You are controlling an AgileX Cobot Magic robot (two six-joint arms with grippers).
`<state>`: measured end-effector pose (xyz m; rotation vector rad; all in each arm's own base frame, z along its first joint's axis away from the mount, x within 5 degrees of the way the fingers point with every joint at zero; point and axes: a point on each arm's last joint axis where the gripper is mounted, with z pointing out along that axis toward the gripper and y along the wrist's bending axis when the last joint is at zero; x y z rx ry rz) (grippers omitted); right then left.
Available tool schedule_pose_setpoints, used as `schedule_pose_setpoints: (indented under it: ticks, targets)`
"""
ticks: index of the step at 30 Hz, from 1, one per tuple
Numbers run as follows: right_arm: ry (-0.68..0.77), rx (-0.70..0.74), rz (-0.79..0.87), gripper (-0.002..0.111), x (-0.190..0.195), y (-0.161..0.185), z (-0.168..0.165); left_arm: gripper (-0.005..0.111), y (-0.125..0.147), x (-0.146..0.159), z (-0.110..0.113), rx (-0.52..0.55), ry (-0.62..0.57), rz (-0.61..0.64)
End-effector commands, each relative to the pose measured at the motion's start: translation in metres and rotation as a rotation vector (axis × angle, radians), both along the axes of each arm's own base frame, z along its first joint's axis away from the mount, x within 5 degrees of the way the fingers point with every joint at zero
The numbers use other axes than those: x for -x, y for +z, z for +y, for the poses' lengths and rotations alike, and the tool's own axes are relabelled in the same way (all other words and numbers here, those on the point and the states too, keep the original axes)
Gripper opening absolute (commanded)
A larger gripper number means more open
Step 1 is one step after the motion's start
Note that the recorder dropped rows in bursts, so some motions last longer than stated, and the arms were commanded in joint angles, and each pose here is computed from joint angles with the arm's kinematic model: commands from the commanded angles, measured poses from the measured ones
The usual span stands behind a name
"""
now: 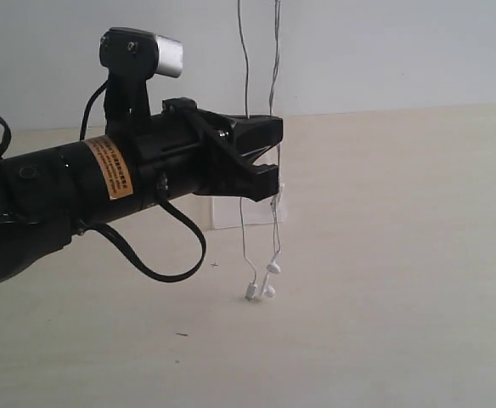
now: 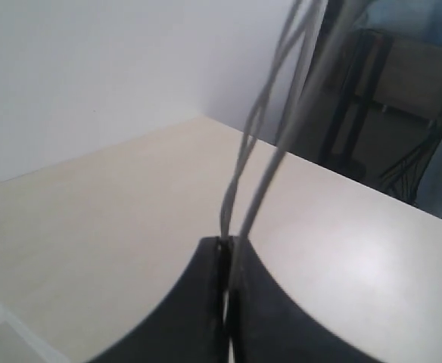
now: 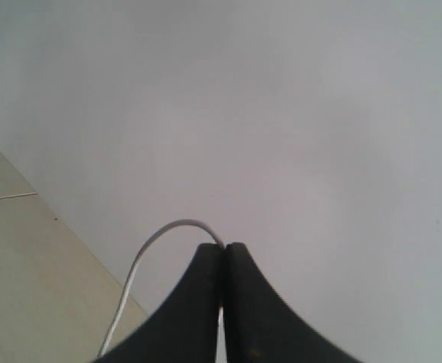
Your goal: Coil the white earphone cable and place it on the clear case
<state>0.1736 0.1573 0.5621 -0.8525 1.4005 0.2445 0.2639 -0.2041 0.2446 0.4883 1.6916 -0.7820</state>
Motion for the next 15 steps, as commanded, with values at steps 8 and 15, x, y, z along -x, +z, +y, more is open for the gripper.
schedule_pose_setpoints:
  ticks: [8, 15]
  targets:
    - [-0.014, -0.017, 0.267, 0.0, 0.084, 0.003, -0.077, 0.0, 0.02, -0.01, -0.006, 0.053, 0.021, -0.016]
    - [0.008, -0.002, 0.358, 0.0, 0.121, -0.036, -0.107, 0.0, 0.028, -0.012, -0.009, 0.059, 0.017, 0.016]
